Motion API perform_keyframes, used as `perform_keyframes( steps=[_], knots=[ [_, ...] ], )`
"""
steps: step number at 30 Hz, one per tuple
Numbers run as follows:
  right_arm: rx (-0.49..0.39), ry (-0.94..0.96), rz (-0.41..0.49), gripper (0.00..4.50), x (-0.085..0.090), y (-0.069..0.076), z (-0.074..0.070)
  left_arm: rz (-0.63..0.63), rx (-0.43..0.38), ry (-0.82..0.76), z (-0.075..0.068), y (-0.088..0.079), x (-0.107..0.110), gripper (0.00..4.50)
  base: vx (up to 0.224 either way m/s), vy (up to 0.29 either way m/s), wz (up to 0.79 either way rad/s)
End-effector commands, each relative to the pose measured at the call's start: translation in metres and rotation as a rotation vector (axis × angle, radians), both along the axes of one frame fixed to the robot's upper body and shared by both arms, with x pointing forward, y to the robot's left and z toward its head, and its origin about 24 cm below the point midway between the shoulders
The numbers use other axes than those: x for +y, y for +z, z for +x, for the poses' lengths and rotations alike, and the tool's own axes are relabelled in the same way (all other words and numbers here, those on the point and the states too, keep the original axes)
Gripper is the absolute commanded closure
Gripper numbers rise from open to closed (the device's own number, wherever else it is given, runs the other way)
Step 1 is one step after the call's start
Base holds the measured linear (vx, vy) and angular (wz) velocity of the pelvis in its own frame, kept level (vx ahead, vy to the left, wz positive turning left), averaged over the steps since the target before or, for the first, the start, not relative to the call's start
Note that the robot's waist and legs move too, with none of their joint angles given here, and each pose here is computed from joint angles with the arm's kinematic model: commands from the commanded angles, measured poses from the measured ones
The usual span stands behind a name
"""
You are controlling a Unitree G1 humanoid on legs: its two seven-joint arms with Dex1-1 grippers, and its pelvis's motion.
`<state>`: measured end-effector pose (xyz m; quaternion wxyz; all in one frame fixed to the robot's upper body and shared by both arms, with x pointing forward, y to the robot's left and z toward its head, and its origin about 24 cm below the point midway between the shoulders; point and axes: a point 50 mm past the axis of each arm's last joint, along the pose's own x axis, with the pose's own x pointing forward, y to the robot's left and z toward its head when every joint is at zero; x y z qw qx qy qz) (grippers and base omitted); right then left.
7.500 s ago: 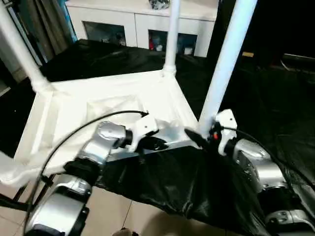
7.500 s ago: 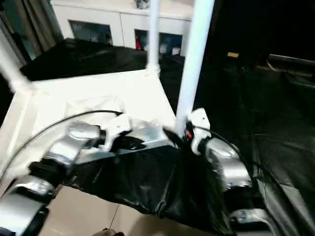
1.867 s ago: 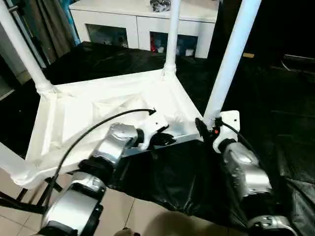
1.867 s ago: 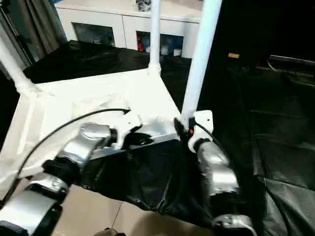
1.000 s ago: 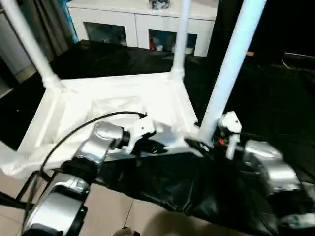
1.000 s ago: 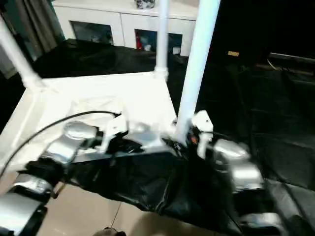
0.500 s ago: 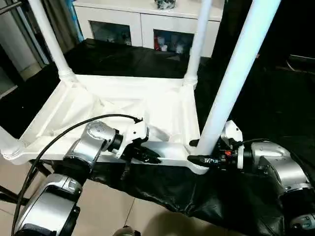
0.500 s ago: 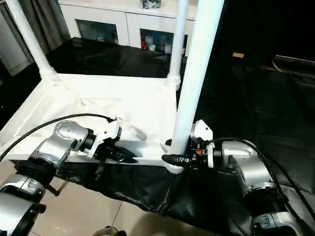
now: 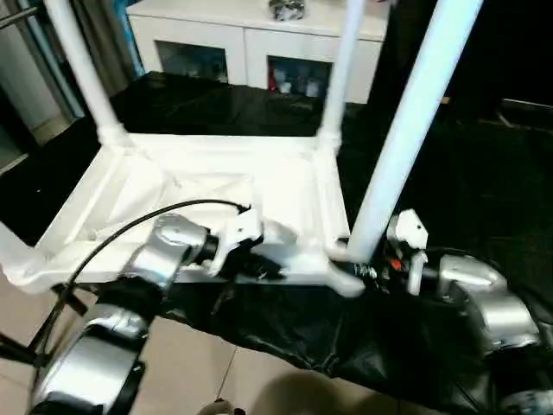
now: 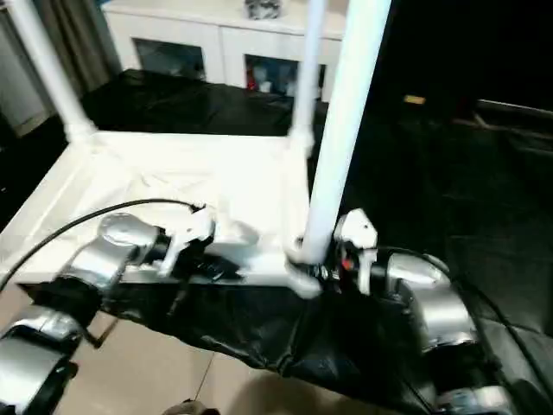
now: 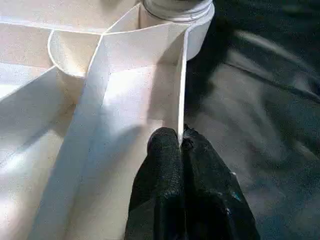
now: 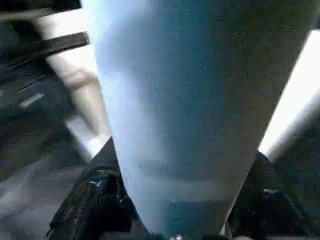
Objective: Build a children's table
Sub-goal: Rotate leg to tighten
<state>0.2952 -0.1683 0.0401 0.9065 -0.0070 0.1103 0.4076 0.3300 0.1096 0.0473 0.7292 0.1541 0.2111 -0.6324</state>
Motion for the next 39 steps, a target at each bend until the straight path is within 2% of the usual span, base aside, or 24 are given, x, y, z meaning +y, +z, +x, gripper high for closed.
perform_keyframes(
  steps=[1, 4, 6, 9, 10, 11, 13, 16, 18, 19, 21, 22, 25, 26, 31, 33, 35, 39],
  knots=[
    [0.085, -0.047, 0.041, 2.51, 0.026, -0.014, 0.0, -0.038, -0.058, 0.075, 0.01, 0.01, -0.017, 4.5, 0.0, 0.0, 0.0],
    [0.097, -0.186, 0.086, 2.52, 0.04, -0.016, 0.009, -0.062, -0.08, 0.173, 0.017, 0.014, -0.032, 4.5, 0.0, 0.0, 0.0],
    [0.121, -0.308, 0.12, 2.52, 0.056, -0.019, 0.016, -0.079, -0.114, 0.237, 0.022, 0.017, -0.047, 4.5, 0.0, 0.0, 0.0],
    [0.111, -0.369, 0.096, 2.52, 0.073, -0.018, 0.021, -0.09, -0.143, 0.239, 0.023, 0.02, -0.058, 4.5, 0.0, 0.0, 0.0],
    [0.111, -0.369, 0.096, 2.52, 0.073, -0.018, 0.021, -0.09, -0.143, 0.239, 0.023, 0.02, -0.058, 4.5, 0.0, 0.0, 0.0],
    [0.106, -0.386, 0.082, 2.17, 0.076, -0.018, 0.022, -0.084, -0.154, 0.232, 0.023, 0.02, -0.06, 4.5, 0.0, 0.0, 0.0],
    [0.059, -0.396, 0.055, 1.82, 0.073, -0.016, 0.022, -0.082, -0.161, 0.188, 0.019, 0.018, -0.06, 4.5, 0.0, 0.0, 0.0],
    [0.044, -0.389, 0.056, 1.76, 0.069, -0.015, 0.022, -0.082, -0.161, 0.172, 0.017, 0.017, -0.058, 4.5, 0.0, 0.0, 0.0],
    [0.035, -0.383, 0.05, 1.42, 0.062, -0.014, 0.023, -0.08, -0.155, 0.148, 0.015, 0.014, -0.055, 4.5, 0.0, 0.0, 0.0],
    [0.035, -0.383, 0.05, 1.42, 0.062, -0.014, 0.023, -0.08, -0.155, 0.148, 0.015, 0.014, -0.055, 4.5, 0.0, 0.0, 0.0],
    [0.016, -0.351, 0.04, 1.17, 0.051, -0.011, 0.022, -0.075, -0.151, 0.137, 0.013, 0.011, -0.05, 4.5, 0.0, 0.0, 0.0],
    [0.016, -0.351, 0.04, 1.04, 0.051, -0.011, 0.022, -0.075, -0.151, 0.137, 0.013, 0.011, -0.05, 4.5, 0.0, 0.0, 0.0],
    [-0.011, -0.215, 0.026, 0.82, 0.031, -0.005, 0.013, -0.065, -0.145, 0.123, 0.01, 0.008, -0.043, 4.5, 0.0, 0.0, 0.0],
    [-0.012, -0.209, 0.026, 0.71, 0.03, -0.004, 0.012, -0.065, -0.145, 0.123, 0.01, 0.008, -0.043, 4.5, 0.0, 0.0, 0.0],
    [-0.019, -0.099, 0.003, 0.35, -0.007, 0.005, -0.003, -0.054, -0.133, 0.094, 0.008, 0.006, -0.038, 4.5, 0.0, 0.0, 0.0],
    [-0.019, -0.073, -0.002, 0.05, -0.017, 0.009, -0.007, -0.052, -0.131, 0.079, 0.007, 0.006, -0.036, 4.5, 0.0, 0.0, 0.0],
    [-0.008, -0.001, -0.015, 0.05, -0.037, 0.016, -0.016, -0.053, -0.124, 0.029, 0.004, 0.006, -0.034, 4.5, 0.0, 0.0, 0.0],
    [0.003, 0.064, -0.038, 0.05, -0.045, 0.021, -0.021, -0.056, -0.109, -0.025, 0.0, 0.006, -0.031, 4.5, 0.0, 0.0, 0.0]
  ],
)
